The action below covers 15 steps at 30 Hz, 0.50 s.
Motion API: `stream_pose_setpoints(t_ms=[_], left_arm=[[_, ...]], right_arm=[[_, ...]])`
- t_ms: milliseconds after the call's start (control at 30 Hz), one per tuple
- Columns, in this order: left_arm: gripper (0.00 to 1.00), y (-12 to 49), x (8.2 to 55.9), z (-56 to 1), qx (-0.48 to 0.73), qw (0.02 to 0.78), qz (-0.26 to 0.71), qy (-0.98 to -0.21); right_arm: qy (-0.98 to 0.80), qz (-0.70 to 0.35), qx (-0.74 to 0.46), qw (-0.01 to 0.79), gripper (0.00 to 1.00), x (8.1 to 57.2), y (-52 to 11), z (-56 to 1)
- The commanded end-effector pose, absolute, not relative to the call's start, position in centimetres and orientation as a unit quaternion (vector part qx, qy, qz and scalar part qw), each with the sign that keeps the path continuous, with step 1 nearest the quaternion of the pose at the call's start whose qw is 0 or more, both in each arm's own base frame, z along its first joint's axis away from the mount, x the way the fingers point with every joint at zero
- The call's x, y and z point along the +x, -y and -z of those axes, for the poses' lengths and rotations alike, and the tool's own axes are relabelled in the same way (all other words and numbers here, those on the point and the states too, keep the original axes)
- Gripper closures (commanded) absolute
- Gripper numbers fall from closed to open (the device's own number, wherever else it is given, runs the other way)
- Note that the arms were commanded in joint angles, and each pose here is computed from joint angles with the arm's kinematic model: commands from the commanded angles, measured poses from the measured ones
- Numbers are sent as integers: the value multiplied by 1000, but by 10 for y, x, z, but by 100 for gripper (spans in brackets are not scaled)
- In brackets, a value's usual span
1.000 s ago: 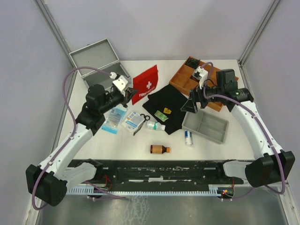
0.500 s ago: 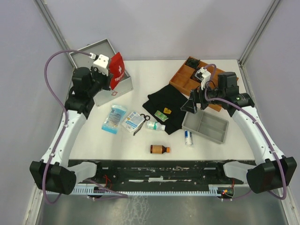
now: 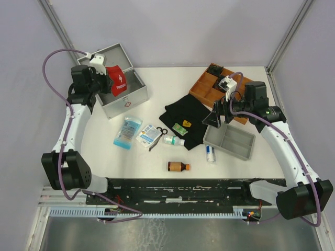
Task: Organize the medicine kit
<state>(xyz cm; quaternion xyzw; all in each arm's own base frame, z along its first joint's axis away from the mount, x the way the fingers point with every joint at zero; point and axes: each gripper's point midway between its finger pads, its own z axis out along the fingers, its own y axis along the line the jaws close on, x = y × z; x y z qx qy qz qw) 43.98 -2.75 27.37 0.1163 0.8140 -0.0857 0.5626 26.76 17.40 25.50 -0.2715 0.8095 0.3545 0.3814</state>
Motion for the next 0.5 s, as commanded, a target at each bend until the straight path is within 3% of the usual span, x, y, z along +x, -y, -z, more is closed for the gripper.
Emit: stream_pose_setpoints(t_ms=[0, 467], left_arm=[[97, 29, 457, -303, 98, 590, 134, -791], [97, 36, 484, -254, 37, 518, 242, -820]], right_arm=[[-797, -354, -284, 398, 9, 268, -174, -264], [-797, -353, -286, 399, 9, 268, -174, -262]])
